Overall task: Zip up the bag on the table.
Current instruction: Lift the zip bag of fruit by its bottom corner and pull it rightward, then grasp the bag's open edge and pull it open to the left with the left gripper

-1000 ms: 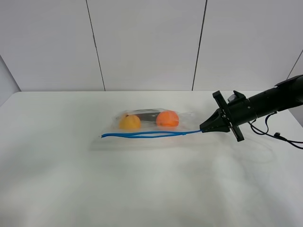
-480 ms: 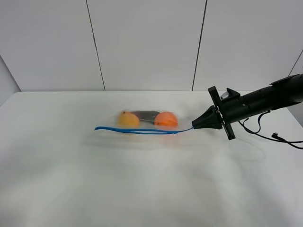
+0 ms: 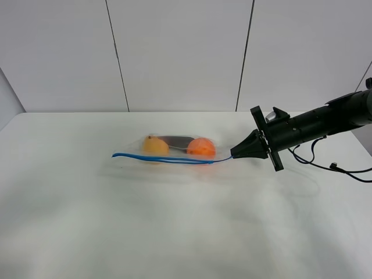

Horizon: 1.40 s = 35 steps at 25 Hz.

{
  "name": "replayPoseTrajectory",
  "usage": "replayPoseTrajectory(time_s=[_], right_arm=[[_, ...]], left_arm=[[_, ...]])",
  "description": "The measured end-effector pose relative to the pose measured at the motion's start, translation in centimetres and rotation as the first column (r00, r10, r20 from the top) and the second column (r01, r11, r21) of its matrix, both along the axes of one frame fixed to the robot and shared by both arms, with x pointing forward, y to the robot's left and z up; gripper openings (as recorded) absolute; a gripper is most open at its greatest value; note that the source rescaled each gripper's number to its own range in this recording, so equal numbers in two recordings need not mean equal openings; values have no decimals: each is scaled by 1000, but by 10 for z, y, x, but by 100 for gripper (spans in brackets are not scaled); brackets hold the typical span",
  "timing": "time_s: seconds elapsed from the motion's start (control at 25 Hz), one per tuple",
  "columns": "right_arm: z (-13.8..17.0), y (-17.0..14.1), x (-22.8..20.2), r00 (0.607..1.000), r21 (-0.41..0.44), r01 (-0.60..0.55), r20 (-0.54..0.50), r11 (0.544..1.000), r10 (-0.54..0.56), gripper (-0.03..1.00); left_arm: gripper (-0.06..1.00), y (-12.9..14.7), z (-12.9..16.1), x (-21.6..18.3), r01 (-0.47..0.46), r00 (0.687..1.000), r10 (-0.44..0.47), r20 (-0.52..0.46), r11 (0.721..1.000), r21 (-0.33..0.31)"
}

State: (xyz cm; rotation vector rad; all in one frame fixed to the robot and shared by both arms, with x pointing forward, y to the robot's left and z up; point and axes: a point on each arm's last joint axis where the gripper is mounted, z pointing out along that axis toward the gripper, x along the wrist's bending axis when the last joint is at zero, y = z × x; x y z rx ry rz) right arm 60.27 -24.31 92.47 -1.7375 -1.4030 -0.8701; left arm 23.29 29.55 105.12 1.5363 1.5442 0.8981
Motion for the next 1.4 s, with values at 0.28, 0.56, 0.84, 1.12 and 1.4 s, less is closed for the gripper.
replayPoseTrajectory(time_s=[0.28,0.56,0.84,1.12,1.4], right_arm=[[0,0,0,1000,-1,-5,10,1000,5,0],[0,0,0,1000,-3,-9,18,1000,9,0],[0,0,1,1000,2,-7,23,1000,7,0],[1,0,1,1000,7,-1,23,1000,1,0],[1,1,1,1000,13,4,24,1000,-5,0]], left_arm=[[100,0,0,0,0,1000,0,0,1000,0],[100,0,3,1,-2,1000,2,9,1000,2],[100,2,59,42,8,999,-7,-33,1000,26],[100,5,91,128,292,955,-234,-184,857,425],[100,2,70,213,478,860,-447,-245,539,694]])
